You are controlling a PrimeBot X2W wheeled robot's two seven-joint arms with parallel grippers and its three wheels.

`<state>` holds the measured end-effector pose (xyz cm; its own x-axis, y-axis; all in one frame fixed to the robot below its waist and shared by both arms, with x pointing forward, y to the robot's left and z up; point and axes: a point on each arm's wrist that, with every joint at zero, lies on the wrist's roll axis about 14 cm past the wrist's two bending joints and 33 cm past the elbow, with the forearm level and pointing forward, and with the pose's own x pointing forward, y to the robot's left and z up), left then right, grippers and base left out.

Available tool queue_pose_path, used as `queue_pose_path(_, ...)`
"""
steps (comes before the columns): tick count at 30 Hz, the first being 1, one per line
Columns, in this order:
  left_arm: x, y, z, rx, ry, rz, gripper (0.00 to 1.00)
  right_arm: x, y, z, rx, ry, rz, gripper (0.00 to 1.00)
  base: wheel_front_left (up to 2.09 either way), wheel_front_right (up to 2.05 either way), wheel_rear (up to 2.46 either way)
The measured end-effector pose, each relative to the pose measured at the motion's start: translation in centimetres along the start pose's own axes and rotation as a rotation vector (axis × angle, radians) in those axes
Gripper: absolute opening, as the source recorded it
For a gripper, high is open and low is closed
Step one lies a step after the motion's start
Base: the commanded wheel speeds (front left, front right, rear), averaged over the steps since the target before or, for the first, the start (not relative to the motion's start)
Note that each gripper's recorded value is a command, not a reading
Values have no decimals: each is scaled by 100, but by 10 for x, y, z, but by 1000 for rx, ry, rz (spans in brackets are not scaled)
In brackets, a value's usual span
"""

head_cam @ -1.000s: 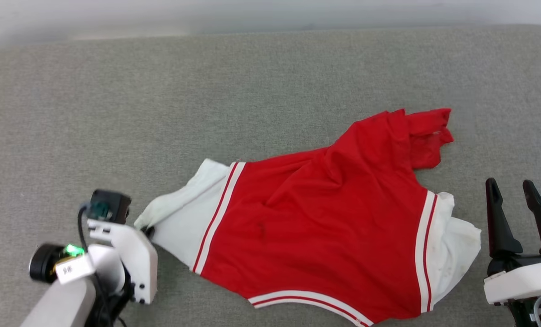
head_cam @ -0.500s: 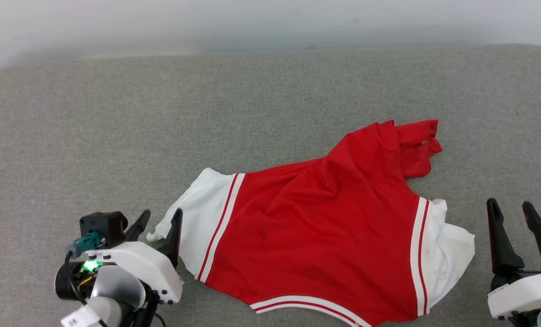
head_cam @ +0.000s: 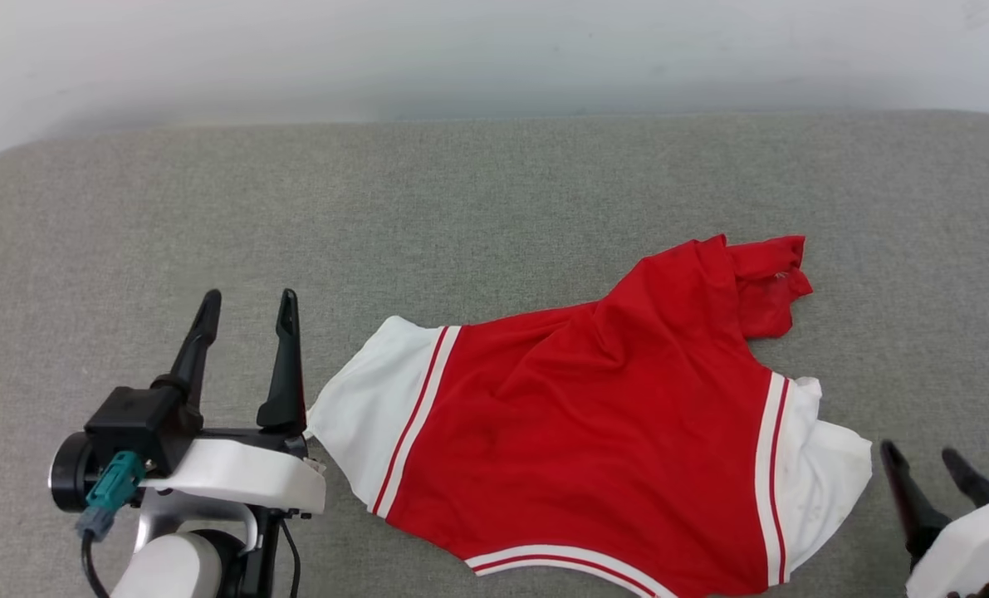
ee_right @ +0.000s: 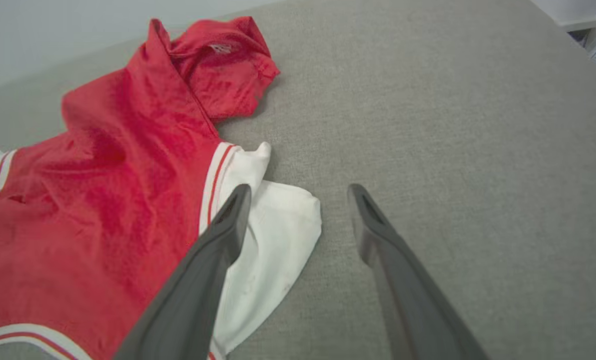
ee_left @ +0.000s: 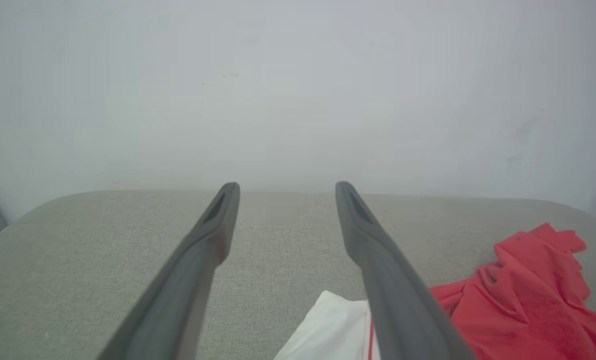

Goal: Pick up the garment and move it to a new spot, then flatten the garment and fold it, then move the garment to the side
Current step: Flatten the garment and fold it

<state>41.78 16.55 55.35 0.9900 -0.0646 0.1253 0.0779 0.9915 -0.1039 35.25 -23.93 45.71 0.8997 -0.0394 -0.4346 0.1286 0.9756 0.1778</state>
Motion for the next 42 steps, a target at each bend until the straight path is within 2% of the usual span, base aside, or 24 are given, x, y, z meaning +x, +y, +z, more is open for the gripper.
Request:
queue_pose_path(6,1,7,3,0,-21,25,100,4,-13,-39,-47,306,-6,100,0,0,0)
queue_pose_path(10,6,11,2,2,-38,38,100,12,-8,-53,-72,433,24,100,0,0,0)
queue_pose_path(17,9,23,-11,2,-25,76,100,39,10,-74,-136,565,93,100,0,0,0)
queue_pose_path(25,10,32,-27,2,15,103,100,44,12,-110,-138,724,115,100,0,0,0)
queue_pose_path(26,10,33,-29,0,19,106,100,44,12,-111,-131,729,115,43,0,0,0)
queue_pose_path(28,10,34,-33,-10,39,110,100,44,13,-113,-120,727,119,0,0,0,0)
queue_pose_path(34,-1,41,-50,-45,162,127,100,43,18,-103,-78,648,135,0,0,0,0)
queue_pose_path(42,-28,50,-75,-107,488,60,100,34,9,-63,-60,462,85,0,0,0,0)
